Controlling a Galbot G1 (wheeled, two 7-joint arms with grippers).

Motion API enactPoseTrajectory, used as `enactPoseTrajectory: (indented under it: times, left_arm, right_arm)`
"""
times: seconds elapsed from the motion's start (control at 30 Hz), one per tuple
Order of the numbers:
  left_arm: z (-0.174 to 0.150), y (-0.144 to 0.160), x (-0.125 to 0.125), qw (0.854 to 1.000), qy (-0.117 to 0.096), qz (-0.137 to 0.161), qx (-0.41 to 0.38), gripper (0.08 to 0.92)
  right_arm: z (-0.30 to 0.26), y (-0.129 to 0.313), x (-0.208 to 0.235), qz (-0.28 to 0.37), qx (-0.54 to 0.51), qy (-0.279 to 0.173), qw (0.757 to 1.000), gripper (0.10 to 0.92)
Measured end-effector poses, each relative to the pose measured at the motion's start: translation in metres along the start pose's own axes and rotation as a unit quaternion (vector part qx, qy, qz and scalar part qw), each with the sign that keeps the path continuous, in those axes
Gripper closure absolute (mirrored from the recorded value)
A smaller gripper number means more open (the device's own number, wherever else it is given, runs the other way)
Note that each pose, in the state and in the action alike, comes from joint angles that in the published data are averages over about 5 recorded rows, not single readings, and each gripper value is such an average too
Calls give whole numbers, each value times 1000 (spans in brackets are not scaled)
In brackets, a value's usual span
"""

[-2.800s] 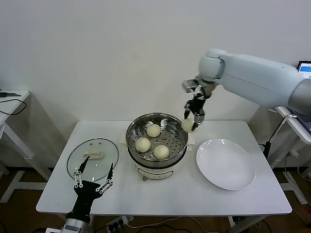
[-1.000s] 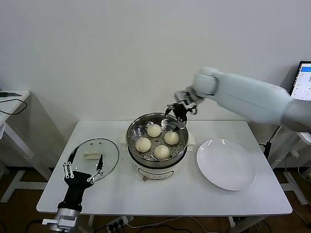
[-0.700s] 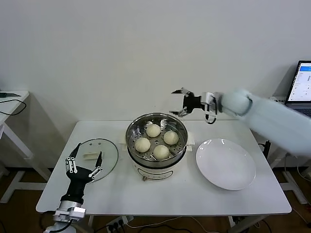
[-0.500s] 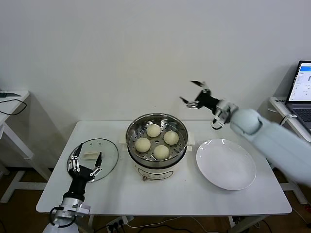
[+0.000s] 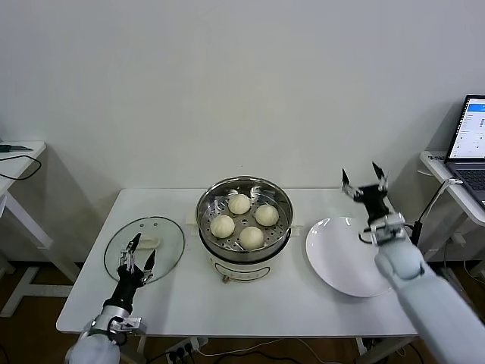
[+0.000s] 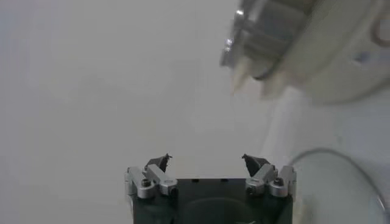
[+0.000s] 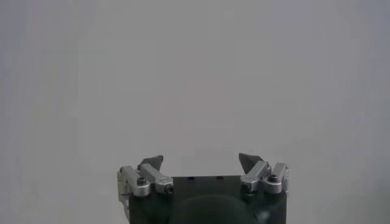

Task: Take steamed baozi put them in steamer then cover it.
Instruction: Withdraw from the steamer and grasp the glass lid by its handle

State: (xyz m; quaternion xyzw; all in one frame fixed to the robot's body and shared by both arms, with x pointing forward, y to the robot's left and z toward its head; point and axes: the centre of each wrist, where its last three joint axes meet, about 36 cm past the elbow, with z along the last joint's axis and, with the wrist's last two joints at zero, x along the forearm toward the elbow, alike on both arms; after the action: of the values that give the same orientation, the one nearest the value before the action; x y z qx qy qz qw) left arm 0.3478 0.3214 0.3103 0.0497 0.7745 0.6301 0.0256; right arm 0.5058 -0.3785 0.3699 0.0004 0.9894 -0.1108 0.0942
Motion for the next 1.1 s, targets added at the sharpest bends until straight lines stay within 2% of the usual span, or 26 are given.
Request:
enactPoseTrajectory:
  times: [0.2,0.43,1.1]
  left_arm:
    - [13,-20,-17,999,9,14,-52,177]
    - [24,-30,-37,996,25,16,-86,177]
    - [31,-41,-77,991,67,20,-115,177]
  right_arm:
    - [27,18,43,22,-20,25,999,200]
    - [45,36,75,30,-28,46,998,200]
    - [65,64,108,29,-26,71,997,200]
